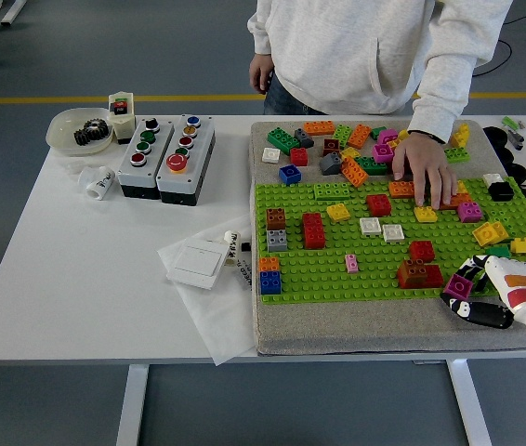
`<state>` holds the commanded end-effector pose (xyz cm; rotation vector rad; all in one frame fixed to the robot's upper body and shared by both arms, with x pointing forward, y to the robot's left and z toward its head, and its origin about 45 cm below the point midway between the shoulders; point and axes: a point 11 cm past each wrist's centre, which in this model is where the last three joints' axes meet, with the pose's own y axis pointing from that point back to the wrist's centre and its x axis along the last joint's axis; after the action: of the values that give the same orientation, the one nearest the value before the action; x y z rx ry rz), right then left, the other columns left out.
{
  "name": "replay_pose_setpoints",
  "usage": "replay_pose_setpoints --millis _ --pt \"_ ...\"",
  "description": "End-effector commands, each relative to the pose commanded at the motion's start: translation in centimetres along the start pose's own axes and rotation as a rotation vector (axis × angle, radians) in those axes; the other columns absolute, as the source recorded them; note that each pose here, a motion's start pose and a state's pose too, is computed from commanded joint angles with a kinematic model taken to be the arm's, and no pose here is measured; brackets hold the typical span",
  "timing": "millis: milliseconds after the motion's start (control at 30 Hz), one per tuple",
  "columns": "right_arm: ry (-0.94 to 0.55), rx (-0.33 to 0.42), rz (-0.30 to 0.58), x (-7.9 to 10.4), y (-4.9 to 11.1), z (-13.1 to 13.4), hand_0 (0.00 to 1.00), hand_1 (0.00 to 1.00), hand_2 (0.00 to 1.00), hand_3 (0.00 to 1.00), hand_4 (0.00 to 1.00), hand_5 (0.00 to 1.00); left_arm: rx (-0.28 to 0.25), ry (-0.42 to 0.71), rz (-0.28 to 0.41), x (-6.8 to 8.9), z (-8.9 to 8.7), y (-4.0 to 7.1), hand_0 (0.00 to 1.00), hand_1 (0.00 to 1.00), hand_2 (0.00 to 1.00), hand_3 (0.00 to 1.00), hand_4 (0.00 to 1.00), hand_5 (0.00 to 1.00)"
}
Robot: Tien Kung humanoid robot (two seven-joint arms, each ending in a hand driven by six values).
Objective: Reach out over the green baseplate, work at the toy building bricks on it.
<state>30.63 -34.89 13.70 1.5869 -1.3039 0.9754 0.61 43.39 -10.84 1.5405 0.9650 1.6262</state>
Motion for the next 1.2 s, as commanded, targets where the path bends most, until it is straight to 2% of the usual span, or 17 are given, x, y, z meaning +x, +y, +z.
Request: replay_pose_setpoints --millis 200,333,700,733,833,1000,1200 --pt "-0.005 0.007 0.014 0.4 0.1 -0.2 0.173 0.34 0.424 0.458 0.76 0.275 0.001 -0.003 0.001 0.1 -0.1 0.0 0.76 0.789 0.84 0.747 0.78 0.687" --pt "-0.012 0.013 0.04 1.2 0.0 -0.4 0.165 0.34 0.423 0.46 0.772 0.286 -0.001 -0.003 0.001 0.1 0.0 0.0 0.76 0.788 0.84 0.748 0.781 0.689" --pt "-0.039 0.042 0.143 4.8 -1.2 -1.4 0.166 0.34 0.422 0.461 0.779 0.283 -0.009 -0.003 0.004 0.3 0.4 0.0 0.76 0.788 0.84 0.747 0.781 0.689" --pt "-0.049 0.05 0.159 5.3 -1.5 -1.7 0.174 0.339 0.423 0.461 0.776 0.236 -0.01 -0.003 0.004 0.2 0.5 0.0 0.76 0.788 0.84 0.747 0.782 0.69" --pt "-0.071 0.06 0.189 6.3 -2.1 -2.1 0.174 0.339 0.423 0.461 0.776 0.236 -0.011 -0.004 0.003 0.2 0.6 0.0 0.76 0.788 0.84 0.747 0.782 0.69" --pt "-0.189 0.051 0.242 7.5 -2.9 -2.3 0.175 0.339 0.426 0.462 0.776 0.234 -0.014 -0.002 0.004 0.2 0.7 0.0 0.759 0.79 0.84 0.748 0.782 0.69" --pt "-0.354 0.021 0.261 7.6 -3.8 -2.4 0.179 0.339 0.427 0.463 0.771 0.243 -0.015 -0.003 0.005 0.2 0.8 0.0 0.758 0.79 0.84 0.746 0.781 0.689"
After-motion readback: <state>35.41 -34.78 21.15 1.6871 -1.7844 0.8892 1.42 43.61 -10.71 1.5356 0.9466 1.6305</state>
